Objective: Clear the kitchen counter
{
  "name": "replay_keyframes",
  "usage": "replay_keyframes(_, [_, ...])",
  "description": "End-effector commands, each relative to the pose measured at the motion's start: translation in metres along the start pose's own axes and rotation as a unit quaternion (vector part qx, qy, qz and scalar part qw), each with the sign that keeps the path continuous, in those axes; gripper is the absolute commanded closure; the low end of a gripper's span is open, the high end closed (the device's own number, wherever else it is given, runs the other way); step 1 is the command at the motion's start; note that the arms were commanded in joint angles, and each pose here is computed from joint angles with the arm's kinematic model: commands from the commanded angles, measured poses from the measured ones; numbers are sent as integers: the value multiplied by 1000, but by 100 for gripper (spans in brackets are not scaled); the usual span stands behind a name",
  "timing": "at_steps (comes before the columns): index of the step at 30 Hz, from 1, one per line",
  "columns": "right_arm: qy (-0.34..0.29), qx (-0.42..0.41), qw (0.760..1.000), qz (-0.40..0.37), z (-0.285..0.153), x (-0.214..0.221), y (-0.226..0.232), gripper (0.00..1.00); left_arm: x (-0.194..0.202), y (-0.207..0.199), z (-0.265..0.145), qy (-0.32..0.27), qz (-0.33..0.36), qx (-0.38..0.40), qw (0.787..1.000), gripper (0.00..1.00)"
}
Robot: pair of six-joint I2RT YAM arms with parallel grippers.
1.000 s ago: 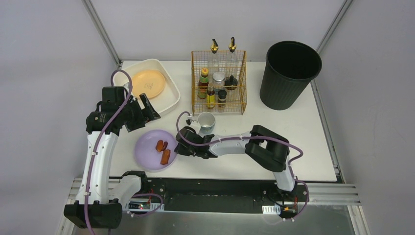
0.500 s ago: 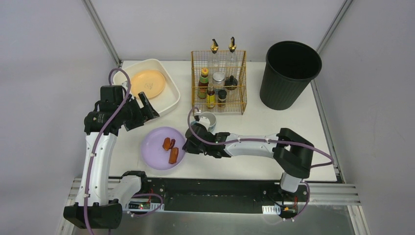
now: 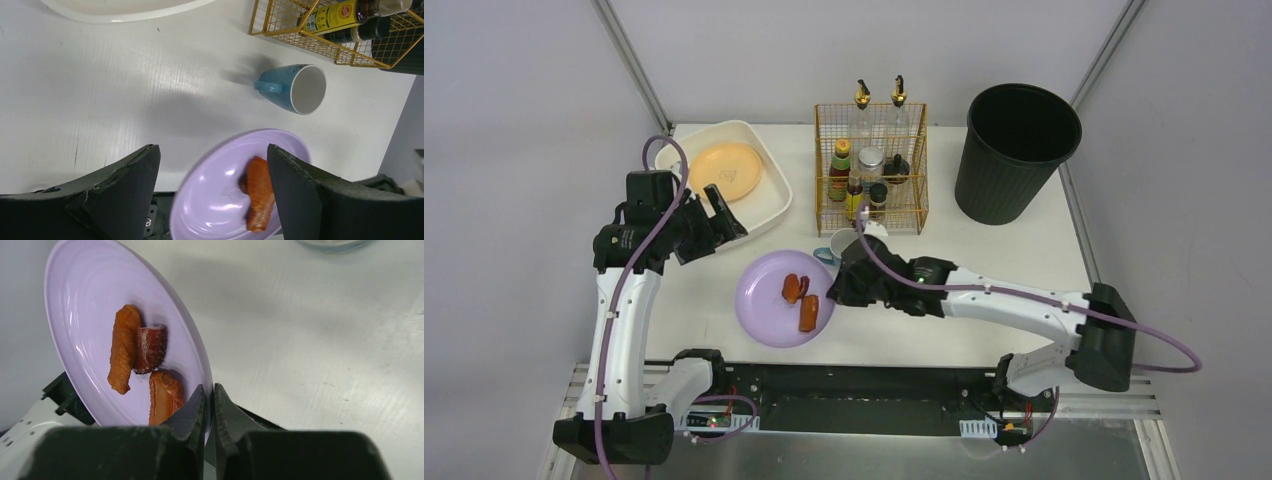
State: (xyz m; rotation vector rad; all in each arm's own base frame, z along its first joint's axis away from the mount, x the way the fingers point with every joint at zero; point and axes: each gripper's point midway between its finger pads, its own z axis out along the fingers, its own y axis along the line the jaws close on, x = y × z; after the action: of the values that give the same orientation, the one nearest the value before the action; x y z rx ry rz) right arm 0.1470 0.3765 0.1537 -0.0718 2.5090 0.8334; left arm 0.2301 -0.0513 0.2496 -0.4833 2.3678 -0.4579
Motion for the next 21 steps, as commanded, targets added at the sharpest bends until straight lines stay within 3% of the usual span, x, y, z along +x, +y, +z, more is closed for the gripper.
replay_keyframes(1, [-29,-17,999,3,-55,-32,-6,100,-4,-8,-5,1,19,14,1000,20])
replay_keyframes(12, [-84,47,995,33,-136,-95,-72,100,17,-37,4,48,63,79,994,20])
replay_keyframes(21, [-92,76,989,85,-174,-156,-103,100,44,-70,2,101,131,159,973,20])
